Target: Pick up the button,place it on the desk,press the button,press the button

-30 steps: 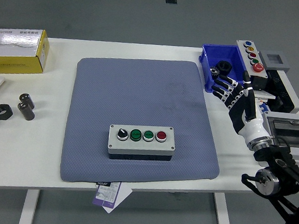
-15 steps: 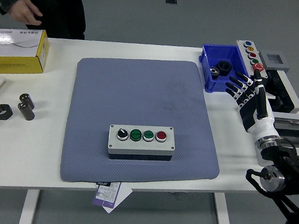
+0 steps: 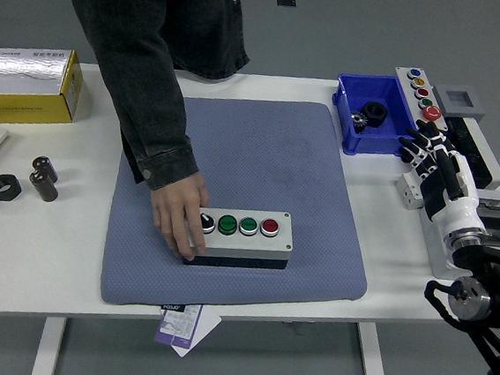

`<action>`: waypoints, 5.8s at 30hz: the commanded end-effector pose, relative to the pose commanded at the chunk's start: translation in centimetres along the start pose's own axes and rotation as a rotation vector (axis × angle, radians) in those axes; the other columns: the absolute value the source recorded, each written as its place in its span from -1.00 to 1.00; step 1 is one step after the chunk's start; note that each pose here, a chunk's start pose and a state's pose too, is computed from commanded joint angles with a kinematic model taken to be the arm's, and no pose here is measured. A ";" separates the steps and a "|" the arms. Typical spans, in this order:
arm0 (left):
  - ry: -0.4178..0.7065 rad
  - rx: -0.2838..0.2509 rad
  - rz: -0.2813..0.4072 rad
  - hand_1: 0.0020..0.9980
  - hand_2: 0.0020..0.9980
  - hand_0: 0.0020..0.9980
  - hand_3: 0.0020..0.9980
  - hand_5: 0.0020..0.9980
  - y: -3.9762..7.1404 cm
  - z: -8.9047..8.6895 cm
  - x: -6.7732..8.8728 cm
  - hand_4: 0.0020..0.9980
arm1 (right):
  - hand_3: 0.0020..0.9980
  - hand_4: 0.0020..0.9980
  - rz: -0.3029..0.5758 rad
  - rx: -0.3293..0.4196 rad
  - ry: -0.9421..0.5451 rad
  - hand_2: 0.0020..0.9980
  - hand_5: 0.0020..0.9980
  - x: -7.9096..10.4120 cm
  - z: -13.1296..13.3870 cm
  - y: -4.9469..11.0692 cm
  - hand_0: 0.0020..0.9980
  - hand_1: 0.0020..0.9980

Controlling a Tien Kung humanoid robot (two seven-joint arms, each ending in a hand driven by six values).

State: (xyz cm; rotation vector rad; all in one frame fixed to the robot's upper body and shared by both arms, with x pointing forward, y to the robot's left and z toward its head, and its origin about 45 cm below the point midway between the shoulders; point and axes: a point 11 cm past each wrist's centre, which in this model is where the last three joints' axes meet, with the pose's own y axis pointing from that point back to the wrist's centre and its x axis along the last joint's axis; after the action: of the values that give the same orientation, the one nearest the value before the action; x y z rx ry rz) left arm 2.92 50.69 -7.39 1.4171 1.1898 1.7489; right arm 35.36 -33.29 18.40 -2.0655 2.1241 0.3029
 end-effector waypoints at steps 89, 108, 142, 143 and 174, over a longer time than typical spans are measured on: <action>0.012 0.002 0.006 0.40 0.24 0.43 0.25 -0.55 0.2 0.9 0.3 0.43 | 1.00 1.00 -0.306 -0.160 1.463 1.00 -0.19 -18.3 6.1 -1.5 1.00 1.00; 0.011 -0.004 0.003 0.40 0.24 0.43 0.25 -0.55 0.3 1.1 0.1 0.43 | 1.00 1.00 -0.292 -0.248 1.441 1.00 -0.19 -17.1 8.1 -1.2 0.75 0.89; -0.010 -0.047 -0.029 0.40 0.24 0.43 0.25 -0.55 -0.2 -0.8 -0.6 0.43 | -0.19 -0.33 -0.375 -0.132 1.224 -0.20 -1.00 -15.2 3.2 -0.8 -0.58 -0.17; -0.010 -0.047 -0.029 0.40 0.24 0.43 0.25 -0.55 -0.2 -0.8 -0.6 0.43 | -0.19 -0.33 -0.403 -0.100 1.216 -0.20 -1.00 -15.4 2.4 -0.7 -0.58 -0.17; -0.021 -0.059 -0.025 0.40 0.24 0.43 0.25 -0.54 0.0 0.4 -0.5 0.43 | 0.24 -0.18 -0.795 0.006 1.361 0.05 -1.00 -17.3 6.5 3.0 0.10 0.15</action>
State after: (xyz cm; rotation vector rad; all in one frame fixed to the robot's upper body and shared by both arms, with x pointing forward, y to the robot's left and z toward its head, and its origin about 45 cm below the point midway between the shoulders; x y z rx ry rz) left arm 3.44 50.38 -7.62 1.3773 1.1307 1.7337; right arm 32.78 -14.81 16.64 -3.2755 1.2404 -1.5604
